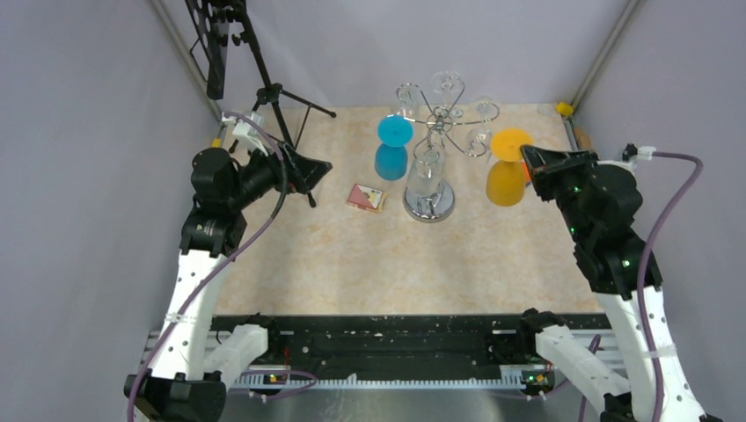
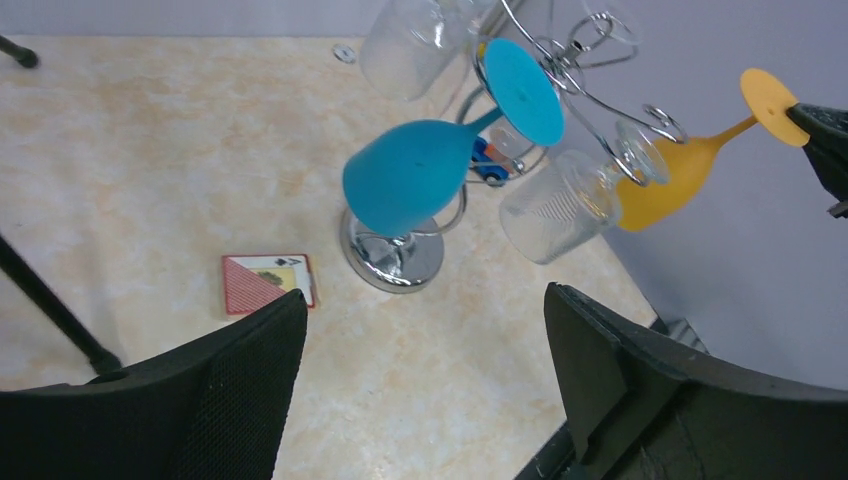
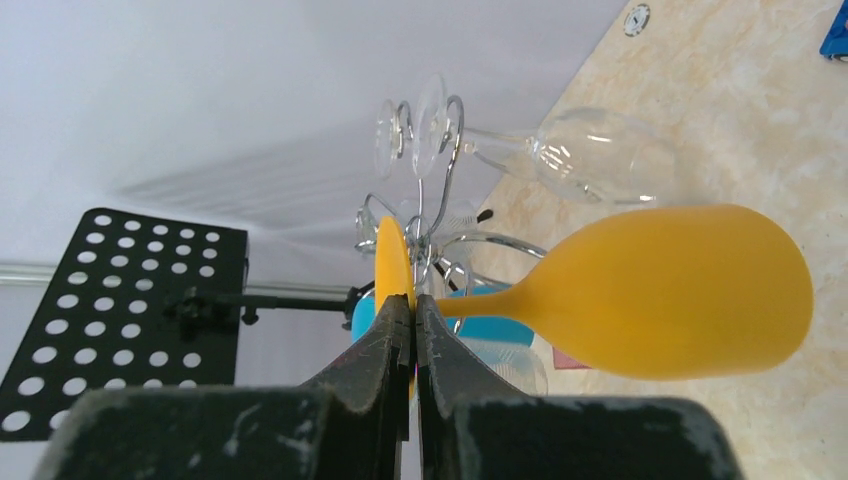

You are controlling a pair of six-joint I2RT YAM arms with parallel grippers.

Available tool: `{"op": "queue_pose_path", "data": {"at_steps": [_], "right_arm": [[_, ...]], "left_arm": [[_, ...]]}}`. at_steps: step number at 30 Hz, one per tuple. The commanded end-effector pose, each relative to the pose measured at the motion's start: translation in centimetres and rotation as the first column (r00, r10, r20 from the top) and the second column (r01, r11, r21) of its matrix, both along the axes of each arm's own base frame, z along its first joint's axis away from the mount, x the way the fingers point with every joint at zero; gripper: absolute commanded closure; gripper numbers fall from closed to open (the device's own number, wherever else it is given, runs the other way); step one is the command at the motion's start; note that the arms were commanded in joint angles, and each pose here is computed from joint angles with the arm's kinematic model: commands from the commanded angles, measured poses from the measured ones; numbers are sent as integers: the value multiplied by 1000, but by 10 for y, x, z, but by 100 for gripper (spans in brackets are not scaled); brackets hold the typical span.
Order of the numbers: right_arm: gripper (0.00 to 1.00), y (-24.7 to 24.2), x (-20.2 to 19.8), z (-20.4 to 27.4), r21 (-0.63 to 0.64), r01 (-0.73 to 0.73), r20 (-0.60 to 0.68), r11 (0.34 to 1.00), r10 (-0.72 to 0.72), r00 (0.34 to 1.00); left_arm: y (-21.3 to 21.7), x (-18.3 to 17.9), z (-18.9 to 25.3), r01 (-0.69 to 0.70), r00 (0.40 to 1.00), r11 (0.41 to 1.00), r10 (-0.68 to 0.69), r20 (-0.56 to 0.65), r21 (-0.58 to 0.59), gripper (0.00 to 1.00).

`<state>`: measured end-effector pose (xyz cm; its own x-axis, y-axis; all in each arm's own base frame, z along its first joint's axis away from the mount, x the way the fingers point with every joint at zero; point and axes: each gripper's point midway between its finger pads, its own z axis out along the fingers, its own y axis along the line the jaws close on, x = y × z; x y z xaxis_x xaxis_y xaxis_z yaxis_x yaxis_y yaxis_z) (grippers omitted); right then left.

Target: Take the wine glass off the wine glass rack

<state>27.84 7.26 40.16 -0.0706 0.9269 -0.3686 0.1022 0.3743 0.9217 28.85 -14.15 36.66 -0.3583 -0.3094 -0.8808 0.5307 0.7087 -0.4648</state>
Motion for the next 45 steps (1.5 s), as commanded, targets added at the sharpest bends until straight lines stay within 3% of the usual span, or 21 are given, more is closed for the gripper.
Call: {"op": "queue_pose_path", "data": {"at_steps": [1, 5, 11, 19, 22, 25, 31, 38, 45], "right_arm": [[100, -2, -36, 27, 32, -39, 59, 999, 37, 998], [100, 4, -60, 34, 44, -109, 104, 993, 104, 989], [100, 22, -90, 50, 165, -248, 173, 955, 220, 960], [100, 53, -118, 77, 299, -489, 336, 820, 389, 858], [100, 58, -123, 86, 302, -540, 387, 786, 416, 823], [100, 58, -128, 89, 254, -541, 388, 802, 428, 817], [100, 58, -137, 109, 210, -574, 480, 791, 428, 766], [100, 61, -136, 115, 215, -601, 515, 770, 434, 739], [100, 67, -115, 64, 312, -576, 385, 755, 454, 804]], "left_arm": [[-30, -11, 5, 133, 990, 978, -140, -33, -157, 11], [-67, -20, -4, 231, 962, 933, -261, -77, -278, 14], [-136, -43, -5, 378, 885, 827, -455, -99, -417, 16], [-190, -75, 28, 469, 773, 625, -632, -52, -625, 18], [-204, -81, 36, 458, 745, 597, -662, -82, -659, 24], [-208, -81, 42, 399, 742, 578, -660, -120, -712, 26], [-210, -86, 55, 340, 665, 483, -730, -157, -807, 31], [-210, -100, 79, 409, 603, 403, -793, -89, -819, 36], [-196, -124, 120, 519, 476, 165, -871, 123, -839, 48]]}}
